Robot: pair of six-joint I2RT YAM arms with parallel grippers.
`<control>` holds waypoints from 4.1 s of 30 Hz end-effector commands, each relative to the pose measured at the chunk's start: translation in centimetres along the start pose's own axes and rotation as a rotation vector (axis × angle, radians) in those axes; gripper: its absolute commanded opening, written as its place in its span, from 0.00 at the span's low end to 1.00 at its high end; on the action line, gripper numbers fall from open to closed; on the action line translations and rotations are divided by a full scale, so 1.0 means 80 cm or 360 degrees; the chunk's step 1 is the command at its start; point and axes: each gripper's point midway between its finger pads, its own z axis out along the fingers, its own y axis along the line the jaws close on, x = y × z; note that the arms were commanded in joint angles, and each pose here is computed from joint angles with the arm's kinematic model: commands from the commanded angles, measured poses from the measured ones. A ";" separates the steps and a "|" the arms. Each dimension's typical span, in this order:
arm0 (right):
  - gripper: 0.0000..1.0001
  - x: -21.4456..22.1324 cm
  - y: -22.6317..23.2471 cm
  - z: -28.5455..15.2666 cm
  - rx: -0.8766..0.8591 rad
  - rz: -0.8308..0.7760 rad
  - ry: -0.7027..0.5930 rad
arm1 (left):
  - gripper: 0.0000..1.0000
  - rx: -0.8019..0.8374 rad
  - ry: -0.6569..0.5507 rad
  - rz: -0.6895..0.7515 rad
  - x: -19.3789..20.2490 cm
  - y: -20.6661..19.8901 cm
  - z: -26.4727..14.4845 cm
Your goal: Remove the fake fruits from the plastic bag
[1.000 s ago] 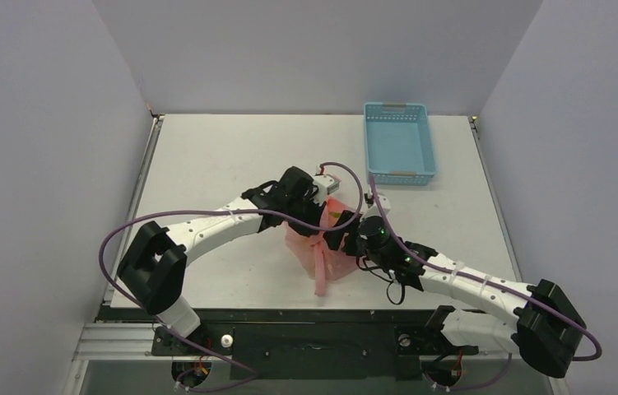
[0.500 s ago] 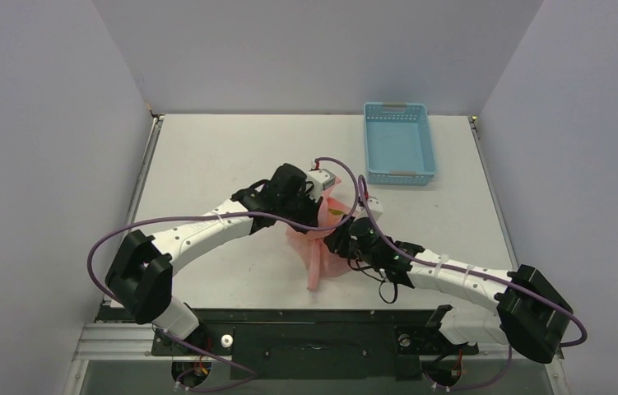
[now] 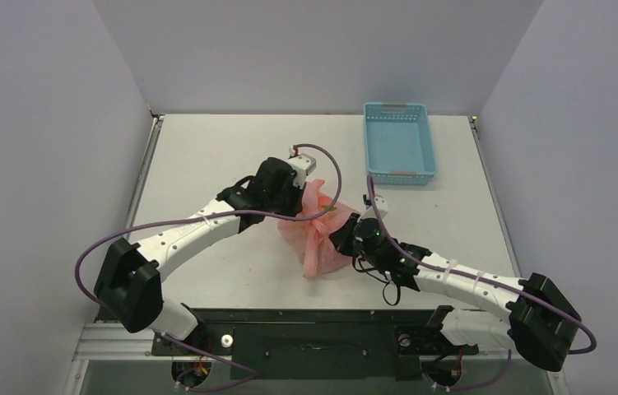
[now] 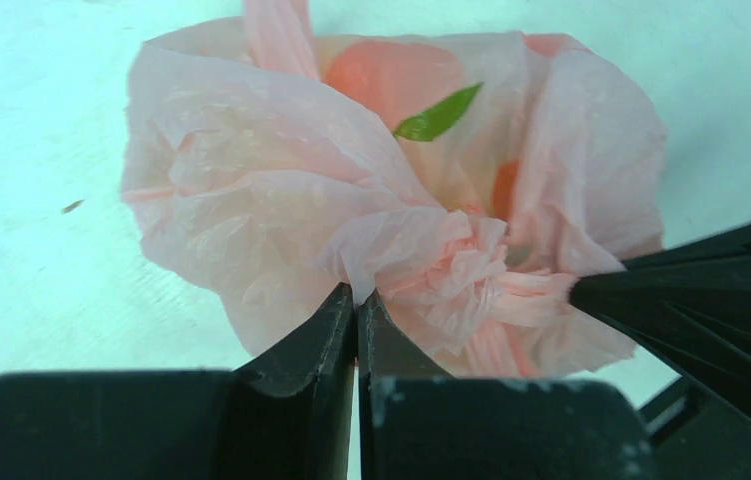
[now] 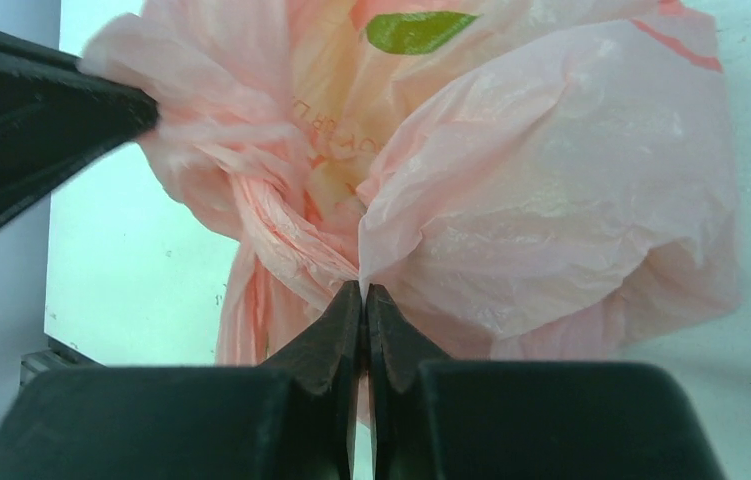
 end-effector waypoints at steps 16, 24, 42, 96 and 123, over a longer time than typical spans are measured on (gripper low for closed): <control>0.00 0.008 -0.046 -0.021 0.0135 -0.0210 -0.0023 | 0.00 -0.0645 -0.0375 -0.0218 -0.039 0.140 -0.063; 0.03 -0.004 -0.033 -0.035 0.0036 -0.0451 -0.0028 | 0.00 -0.0367 -0.0342 -0.0577 -0.005 0.104 -0.067; 0.78 -0.013 0.108 -0.040 -0.0543 -0.0944 0.0196 | 0.00 0.0006 -0.0313 -0.0886 0.059 0.050 -0.058; 0.00 -0.067 0.101 -0.030 -0.1047 0.0016 -0.0455 | 0.00 0.0011 -0.0444 -0.0927 0.081 0.049 -0.110; 0.00 -0.043 0.113 -0.040 -0.1051 -0.0401 -0.0212 | 0.77 0.0783 -0.0001 0.0130 -0.009 -0.024 -0.086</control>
